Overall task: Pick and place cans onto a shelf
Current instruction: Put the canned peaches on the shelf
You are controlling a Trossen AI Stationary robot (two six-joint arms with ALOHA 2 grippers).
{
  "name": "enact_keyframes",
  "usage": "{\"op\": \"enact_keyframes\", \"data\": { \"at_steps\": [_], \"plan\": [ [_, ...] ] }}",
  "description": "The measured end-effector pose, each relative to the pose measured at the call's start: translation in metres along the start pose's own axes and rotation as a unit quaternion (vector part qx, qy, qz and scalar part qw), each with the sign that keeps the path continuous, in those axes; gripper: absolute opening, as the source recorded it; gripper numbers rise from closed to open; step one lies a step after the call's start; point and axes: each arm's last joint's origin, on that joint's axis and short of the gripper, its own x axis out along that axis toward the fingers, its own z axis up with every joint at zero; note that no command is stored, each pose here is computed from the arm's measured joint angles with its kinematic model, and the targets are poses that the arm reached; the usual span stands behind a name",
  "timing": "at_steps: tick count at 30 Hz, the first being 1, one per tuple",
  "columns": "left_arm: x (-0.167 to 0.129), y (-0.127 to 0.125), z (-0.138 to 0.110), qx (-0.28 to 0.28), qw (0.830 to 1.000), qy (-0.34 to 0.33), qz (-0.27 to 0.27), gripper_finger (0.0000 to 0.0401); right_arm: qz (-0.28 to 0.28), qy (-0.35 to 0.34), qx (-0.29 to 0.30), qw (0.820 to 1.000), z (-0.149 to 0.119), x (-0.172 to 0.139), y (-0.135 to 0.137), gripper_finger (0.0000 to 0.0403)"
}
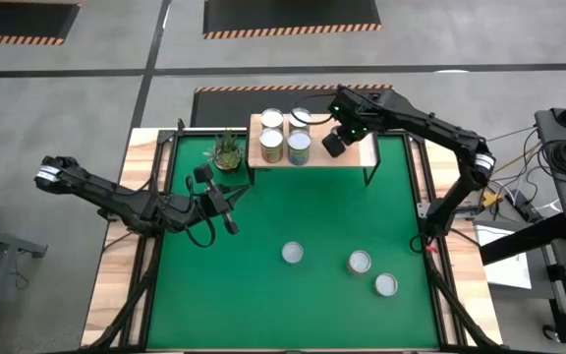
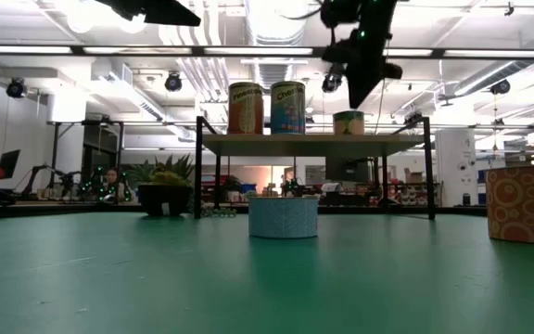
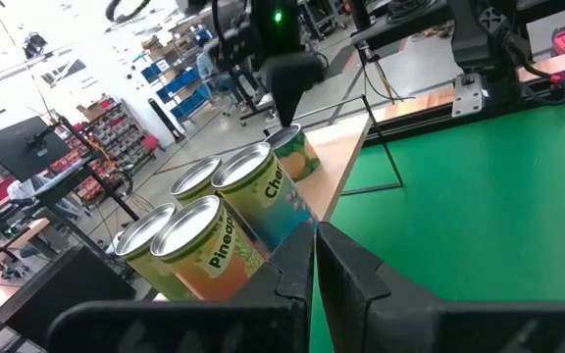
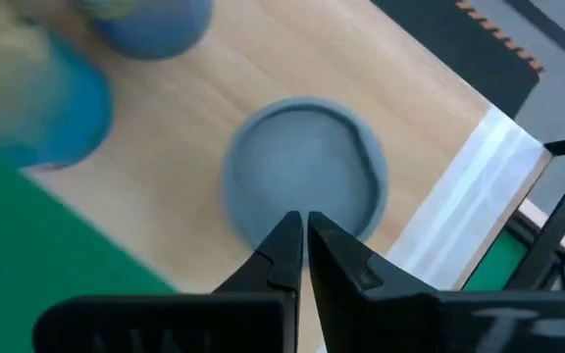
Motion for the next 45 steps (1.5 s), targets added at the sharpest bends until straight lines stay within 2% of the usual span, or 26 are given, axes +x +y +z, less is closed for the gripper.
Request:
{"op": "enact_keyframes", "data": {
  "at_steps": [8,13,18,24,28,36,42,45],
  "plan": [
    [0.000,0.000,0.000,0.000,1.000,0.000,0.000,0.0000,0.011,-0.037,-0.058,0.998,0.000,-0.013,-0.002,0.0011],
    [0.000,0.000,0.000,0.000,1.000,0.000,0.000,0.0000,0.018,-0.069,-0.079,0.994,0.004,0.001,0.003,0.0011],
    [0.000,0.000,0.000,0.000,1.000,0.000,0.000,0.0000,0.016,-0.066,-0.096,0.993,0.000,0.017,0.004,0.0011],
    [0.000,0.000,0.000,0.000,1.000,0.000,0.000,0.0000,0.020,-0.098,-0.078,0.992,0.002,0.030,0.006,0.0011],
    [0.000,0.000,0.000,0.000,1.000,0.000,0.000,0.0000,-0.029,-0.125,-0.007,0.992,0.006,0.031,0.001,0.0011],
    [0.000,0.000,0.000,0.000,1.000,0.000,0.000,0.0000,-0.051,-0.084,-0.004,0.995,0.003,0.013,-0.012,0.0011],
    [0.000,0.000,0.000,0.000,1.000,0.000,0.000,0.0000,-0.063,-0.039,-0.016,0.997,-0.006,0.020,-0.014,0.0011],
    [0.000,0.000,0.000,0.000,1.000,0.000,0.000,0.0000,-0.044,-0.009,-0.021,0.999,-0.012,0.022,-0.014,0.0011]
  ]
}}
